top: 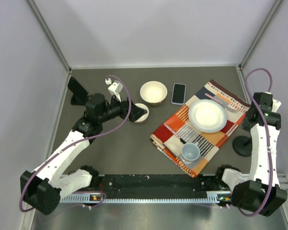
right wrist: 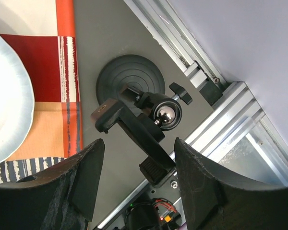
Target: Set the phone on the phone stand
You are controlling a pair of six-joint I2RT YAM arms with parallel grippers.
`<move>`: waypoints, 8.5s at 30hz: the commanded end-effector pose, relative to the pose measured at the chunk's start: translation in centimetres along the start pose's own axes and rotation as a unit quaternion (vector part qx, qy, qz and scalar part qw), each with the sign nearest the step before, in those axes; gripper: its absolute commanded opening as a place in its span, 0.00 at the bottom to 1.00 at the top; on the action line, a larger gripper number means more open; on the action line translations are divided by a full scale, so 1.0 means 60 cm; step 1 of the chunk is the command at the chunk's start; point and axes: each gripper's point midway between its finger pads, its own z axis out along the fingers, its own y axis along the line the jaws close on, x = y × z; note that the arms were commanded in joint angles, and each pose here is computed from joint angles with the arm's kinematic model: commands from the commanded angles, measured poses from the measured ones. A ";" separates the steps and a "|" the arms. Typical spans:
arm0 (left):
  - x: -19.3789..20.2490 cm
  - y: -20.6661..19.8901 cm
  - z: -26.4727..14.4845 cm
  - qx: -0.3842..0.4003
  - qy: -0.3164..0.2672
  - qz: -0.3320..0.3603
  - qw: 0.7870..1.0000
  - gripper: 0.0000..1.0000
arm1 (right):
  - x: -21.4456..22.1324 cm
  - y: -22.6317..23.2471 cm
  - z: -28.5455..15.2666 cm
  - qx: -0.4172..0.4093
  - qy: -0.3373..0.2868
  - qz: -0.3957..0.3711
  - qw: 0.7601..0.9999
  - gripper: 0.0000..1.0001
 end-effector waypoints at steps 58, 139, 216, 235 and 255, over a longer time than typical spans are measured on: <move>0.003 0.030 0.010 -0.046 0.007 0.027 0.999 0.95 | -0.254 -0.006 -0.238 -0.056 -0.323 -0.051 0.943 0.00; 0.024 -0.003 -0.216 -0.120 -0.044 -0.011 0.992 0.89 | 0.410 0.598 -0.493 -0.684 -0.255 -0.611 0.307 0.00; 0.030 0.020 -0.237 -0.174 -0.047 -0.010 0.984 0.98 | 0.000 0.770 0.164 -0.256 0.015 -0.224 0.940 0.89; 0.031 0.011 -0.228 -0.152 -0.048 -0.025 0.987 0.98 | 0.102 0.722 0.205 -0.218 0.211 -0.223 0.926 0.87; 0.028 0.005 -0.230 -0.148 -0.049 -0.027 0.987 0.98 | 0.074 0.716 0.205 -0.169 0.171 -0.276 0.930 0.37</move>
